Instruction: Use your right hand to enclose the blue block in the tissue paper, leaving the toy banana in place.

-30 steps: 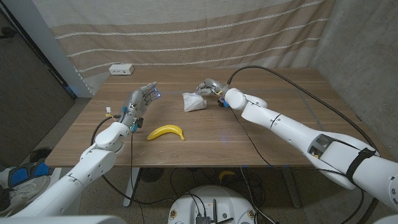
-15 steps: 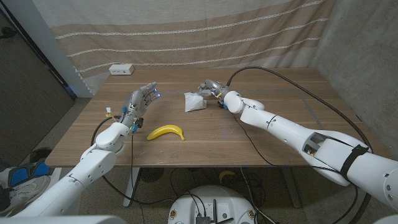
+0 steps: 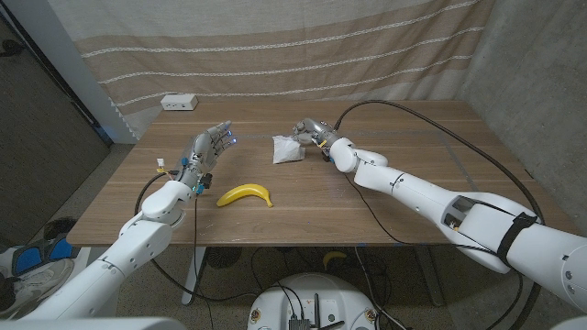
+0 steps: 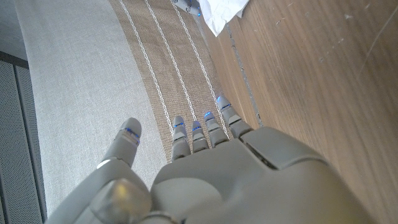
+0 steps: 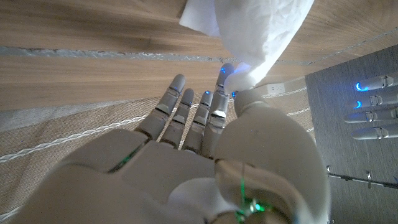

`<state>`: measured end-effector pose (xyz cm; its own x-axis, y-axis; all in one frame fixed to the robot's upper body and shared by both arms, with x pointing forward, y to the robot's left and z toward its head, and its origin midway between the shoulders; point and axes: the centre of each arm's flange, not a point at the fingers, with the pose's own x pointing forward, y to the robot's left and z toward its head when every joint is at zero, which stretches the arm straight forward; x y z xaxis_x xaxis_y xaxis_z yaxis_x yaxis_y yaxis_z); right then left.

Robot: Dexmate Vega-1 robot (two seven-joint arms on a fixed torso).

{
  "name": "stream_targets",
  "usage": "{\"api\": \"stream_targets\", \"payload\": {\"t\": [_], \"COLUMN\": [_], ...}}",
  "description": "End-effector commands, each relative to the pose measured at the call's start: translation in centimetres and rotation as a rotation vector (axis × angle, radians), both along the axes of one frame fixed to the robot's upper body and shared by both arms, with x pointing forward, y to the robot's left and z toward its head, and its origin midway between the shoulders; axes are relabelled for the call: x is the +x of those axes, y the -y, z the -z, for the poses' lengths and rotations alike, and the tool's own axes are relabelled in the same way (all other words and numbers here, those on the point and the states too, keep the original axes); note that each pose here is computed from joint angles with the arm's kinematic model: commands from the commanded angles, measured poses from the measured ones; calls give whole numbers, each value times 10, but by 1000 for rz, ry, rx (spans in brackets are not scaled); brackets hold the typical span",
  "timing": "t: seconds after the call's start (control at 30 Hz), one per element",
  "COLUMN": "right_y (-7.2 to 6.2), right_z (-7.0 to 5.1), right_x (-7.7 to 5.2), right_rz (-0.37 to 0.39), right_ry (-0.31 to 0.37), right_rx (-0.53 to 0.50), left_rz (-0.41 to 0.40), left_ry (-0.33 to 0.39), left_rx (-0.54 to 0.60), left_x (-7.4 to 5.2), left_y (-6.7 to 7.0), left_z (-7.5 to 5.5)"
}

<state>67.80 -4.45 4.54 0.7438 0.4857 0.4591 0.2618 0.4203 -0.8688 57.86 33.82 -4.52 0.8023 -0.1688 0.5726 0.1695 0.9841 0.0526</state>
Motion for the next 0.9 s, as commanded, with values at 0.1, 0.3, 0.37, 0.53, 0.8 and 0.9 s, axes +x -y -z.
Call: {"api": "stream_targets", "payload": {"t": [0.1,0.3,0.37,0.53,0.8,0.9], "right_y": [5,6,7,8,9,12], "right_z": [24,24,24,23,22,21], "right_x": [15,13,13,12,11,9], "right_rz": [57,50,46,45,32,22], "right_ry": [-20,9,19,35,51,58], "right_rx": [-22,17,30,48,73,89], "left_rz": [-2,2,3,2,0,1], "left_ry": [-3,2,1,6,5,4], "left_rx": [0,4,1,8,3,0], "left_x": [0,0,0,0,0,-1], "left_y": [-1,0,0,-1,-2,-1], "left_z": [0,-1,-1,-1,-1,-1]}}
